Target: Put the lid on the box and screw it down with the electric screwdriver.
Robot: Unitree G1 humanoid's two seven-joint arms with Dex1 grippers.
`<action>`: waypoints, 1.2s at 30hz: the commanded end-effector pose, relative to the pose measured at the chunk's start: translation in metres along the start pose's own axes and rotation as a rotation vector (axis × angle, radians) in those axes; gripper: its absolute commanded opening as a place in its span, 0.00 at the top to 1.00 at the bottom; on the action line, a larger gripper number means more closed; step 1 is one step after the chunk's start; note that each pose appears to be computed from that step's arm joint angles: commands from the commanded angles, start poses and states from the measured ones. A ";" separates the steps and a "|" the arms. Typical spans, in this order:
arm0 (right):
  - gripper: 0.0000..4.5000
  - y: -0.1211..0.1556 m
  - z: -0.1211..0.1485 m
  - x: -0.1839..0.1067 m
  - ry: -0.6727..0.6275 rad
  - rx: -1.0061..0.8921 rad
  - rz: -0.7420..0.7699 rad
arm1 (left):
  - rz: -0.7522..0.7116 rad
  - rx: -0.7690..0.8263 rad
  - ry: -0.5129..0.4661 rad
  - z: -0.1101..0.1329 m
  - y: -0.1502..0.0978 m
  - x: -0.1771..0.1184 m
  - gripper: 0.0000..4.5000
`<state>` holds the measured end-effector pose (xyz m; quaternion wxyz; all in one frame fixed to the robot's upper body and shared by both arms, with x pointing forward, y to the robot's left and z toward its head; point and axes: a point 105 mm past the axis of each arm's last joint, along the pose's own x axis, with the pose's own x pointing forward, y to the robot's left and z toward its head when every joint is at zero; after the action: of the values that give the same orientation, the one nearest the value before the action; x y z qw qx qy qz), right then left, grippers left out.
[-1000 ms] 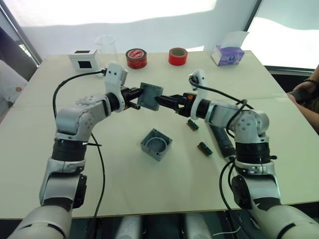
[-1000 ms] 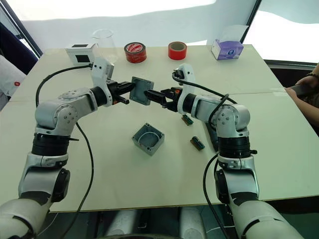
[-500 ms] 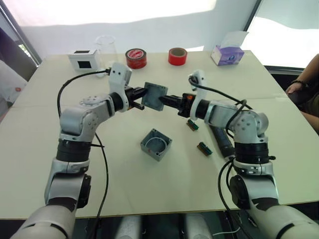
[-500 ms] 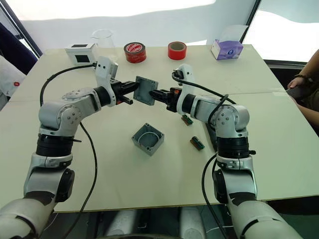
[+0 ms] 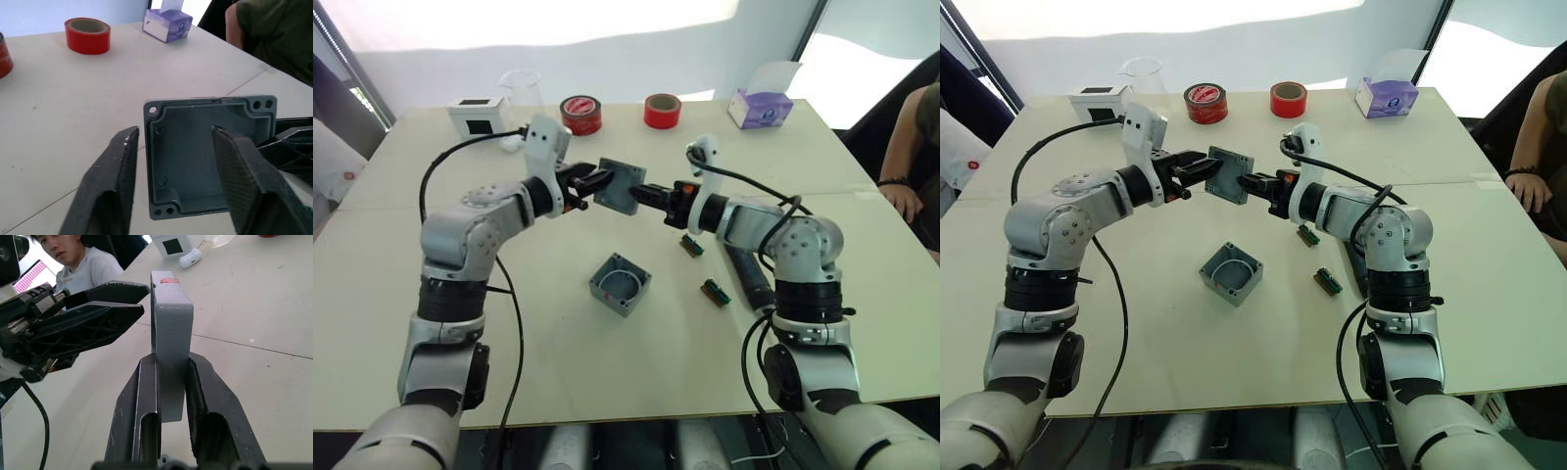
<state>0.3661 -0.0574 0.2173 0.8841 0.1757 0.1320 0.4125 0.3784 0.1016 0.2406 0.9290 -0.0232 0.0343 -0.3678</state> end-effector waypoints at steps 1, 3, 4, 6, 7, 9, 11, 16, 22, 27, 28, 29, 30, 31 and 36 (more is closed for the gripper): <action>0.97 0.014 0.020 -0.004 -0.071 -0.068 0.031 | -0.016 0.074 -0.020 0.017 0.005 -0.014 0.09; 0.97 0.015 0.034 -0.012 -0.133 -0.304 -0.028 | -0.041 0.053 -0.011 0.025 0.014 -0.031 0.03; 0.97 0.018 0.036 -0.015 -0.149 -0.389 -0.036 | -0.051 0.044 -0.011 0.028 0.016 -0.036 0.03; 0.97 0.029 0.038 -0.027 -0.168 -0.630 -0.048 | -0.048 0.041 -0.006 0.032 0.022 -0.046 0.03; 0.97 0.033 0.036 -0.032 -0.173 -0.766 -0.065 | -0.039 0.047 0.003 0.031 0.026 -0.049 0.09; 0.97 0.038 0.032 -0.040 -0.195 -0.990 -0.092 | -0.038 0.056 0.024 0.027 0.028 -0.053 0.20; 0.97 0.042 0.021 -0.048 -0.218 -1.143 -0.091 | -0.051 0.075 0.056 0.020 0.026 -0.054 0.37; 0.97 0.036 -0.018 -0.064 -0.191 -1.506 -0.158 | -0.129 0.108 0.133 0.002 0.011 -0.050 0.81; 0.97 0.043 -0.069 -0.065 -0.142 -1.837 -0.048 | -0.218 0.227 0.228 -0.019 -0.006 -0.043 1.00; 0.97 0.044 -0.086 -0.067 -0.145 -1.950 -0.030 | -0.272 0.274 0.283 -0.030 -0.012 -0.041 1.00; 0.97 0.043 -0.088 -0.067 -0.140 -1.970 -0.023 | -0.273 0.284 0.288 -0.031 -0.011 -0.041 1.00; 0.97 0.043 -0.091 -0.067 -0.135 -1.981 -0.010 | -0.272 0.287 0.289 -0.032 -0.011 -0.040 1.00; 0.97 0.042 -0.095 -0.067 -0.123 -1.979 -0.003 | -0.273 0.286 0.289 -0.032 -0.010 -0.040 1.00; 0.97 0.040 -0.097 -0.067 -0.116 -1.975 0.000 | -0.275 0.284 0.288 -0.032 -0.010 -0.040 1.00; 0.97 0.031 -0.101 -0.061 -0.058 -2.004 -0.013 | -0.304 0.301 0.306 -0.038 -0.014 -0.039 1.00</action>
<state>0.2660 -0.0682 0.1368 0.6348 -0.6337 -0.2855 0.3375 0.3404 0.1211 0.1996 0.8460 0.1501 0.1325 -0.4942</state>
